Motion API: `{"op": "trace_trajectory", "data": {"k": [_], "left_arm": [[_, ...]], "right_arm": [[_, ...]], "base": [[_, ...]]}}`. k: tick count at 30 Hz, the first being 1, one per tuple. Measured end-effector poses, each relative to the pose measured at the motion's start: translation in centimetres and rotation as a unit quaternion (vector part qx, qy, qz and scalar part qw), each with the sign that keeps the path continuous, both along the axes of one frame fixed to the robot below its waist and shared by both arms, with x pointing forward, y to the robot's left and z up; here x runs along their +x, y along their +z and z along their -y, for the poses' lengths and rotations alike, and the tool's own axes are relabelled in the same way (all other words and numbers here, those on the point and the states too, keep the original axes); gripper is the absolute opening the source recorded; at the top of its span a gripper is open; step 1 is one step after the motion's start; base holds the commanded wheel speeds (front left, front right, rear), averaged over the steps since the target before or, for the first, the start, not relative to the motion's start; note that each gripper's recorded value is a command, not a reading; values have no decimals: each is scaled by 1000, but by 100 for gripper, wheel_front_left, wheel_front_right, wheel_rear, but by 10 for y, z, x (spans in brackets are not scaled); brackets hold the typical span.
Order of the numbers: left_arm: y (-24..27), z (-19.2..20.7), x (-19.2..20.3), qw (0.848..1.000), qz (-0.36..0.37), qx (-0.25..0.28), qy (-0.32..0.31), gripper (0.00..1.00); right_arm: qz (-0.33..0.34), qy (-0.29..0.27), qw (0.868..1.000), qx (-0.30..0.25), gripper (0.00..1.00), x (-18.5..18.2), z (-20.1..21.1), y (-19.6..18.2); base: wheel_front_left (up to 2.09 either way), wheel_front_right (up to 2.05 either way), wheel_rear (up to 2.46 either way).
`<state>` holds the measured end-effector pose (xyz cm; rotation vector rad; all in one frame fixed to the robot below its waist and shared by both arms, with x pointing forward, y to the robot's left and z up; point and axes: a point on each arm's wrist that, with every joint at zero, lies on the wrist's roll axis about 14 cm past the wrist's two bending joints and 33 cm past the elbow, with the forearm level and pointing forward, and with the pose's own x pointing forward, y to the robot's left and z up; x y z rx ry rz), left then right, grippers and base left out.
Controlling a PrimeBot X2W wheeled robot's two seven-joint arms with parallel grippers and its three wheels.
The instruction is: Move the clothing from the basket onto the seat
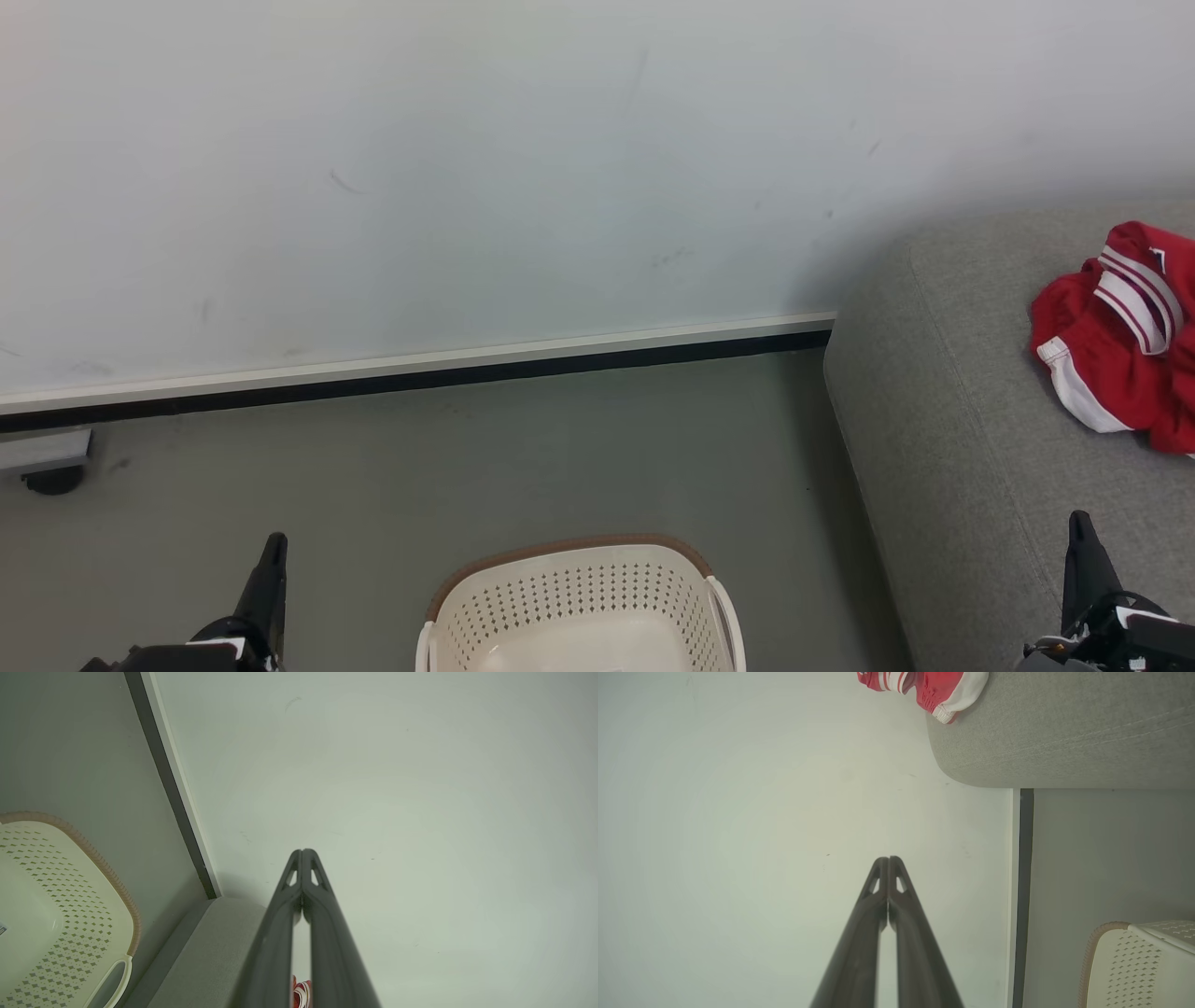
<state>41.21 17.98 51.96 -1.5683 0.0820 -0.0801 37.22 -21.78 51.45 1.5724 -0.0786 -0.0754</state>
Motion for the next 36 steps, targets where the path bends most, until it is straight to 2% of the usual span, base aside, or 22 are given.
{"op": "trace_trajectory", "data": {"k": [36], "left_arm": [[0,0,0,1000,0,0,0,0]], "right_arm": [[0,-1,1000,-1,0,0,0,1]], "base": [[0,0,0]]}}
